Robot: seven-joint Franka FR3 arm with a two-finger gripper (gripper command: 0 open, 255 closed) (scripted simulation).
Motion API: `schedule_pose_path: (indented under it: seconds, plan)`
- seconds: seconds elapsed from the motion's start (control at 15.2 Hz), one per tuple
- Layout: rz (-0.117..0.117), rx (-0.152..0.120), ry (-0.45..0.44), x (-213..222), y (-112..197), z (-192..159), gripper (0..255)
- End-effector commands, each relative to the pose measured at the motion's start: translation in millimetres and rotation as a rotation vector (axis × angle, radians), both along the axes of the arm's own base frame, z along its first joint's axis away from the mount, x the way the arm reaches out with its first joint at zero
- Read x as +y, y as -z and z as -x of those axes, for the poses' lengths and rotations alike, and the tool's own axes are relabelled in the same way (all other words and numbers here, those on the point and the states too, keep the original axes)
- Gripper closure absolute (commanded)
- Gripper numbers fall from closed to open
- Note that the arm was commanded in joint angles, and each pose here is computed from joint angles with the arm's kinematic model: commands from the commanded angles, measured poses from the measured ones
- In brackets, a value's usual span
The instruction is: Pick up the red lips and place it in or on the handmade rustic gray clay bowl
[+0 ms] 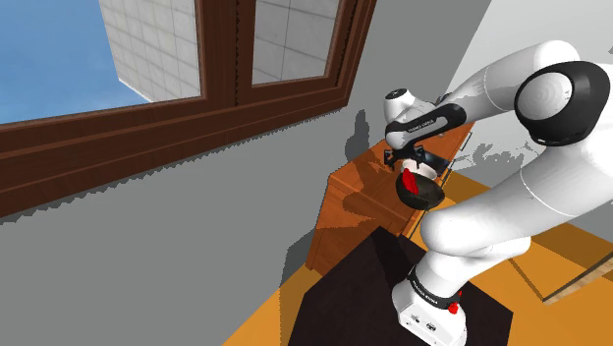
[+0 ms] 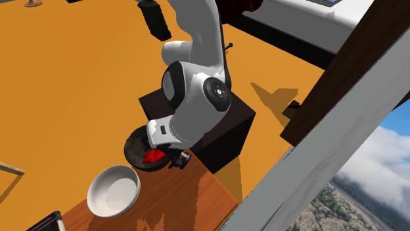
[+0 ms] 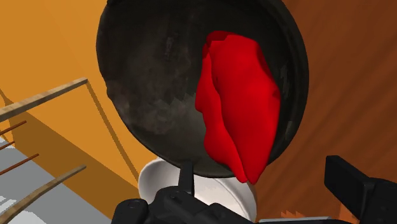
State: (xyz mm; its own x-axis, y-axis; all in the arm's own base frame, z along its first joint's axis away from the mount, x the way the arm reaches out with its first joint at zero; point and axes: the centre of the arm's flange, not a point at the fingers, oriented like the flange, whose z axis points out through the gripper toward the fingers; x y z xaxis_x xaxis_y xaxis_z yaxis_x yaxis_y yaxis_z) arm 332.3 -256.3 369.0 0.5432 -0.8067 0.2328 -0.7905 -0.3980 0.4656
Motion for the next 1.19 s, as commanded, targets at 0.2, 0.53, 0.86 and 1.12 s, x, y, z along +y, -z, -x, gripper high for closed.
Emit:
schedule_pose_path:
  seconds: [0.2, 0.53, 0.86, 1.12]
  plan:
    - [0.000, 0.000, 0.000, 0.1, 1.2, 0.4, 0]
    - [0.000, 0.000, 0.000, 0.1, 1.1, 0.4, 255]
    - [0.000, 0.000, 0.000, 0.1, 1.1, 0.4, 255]
    - [0.000, 0.000, 0.000, 0.1, -9.4, 0.4, 255]
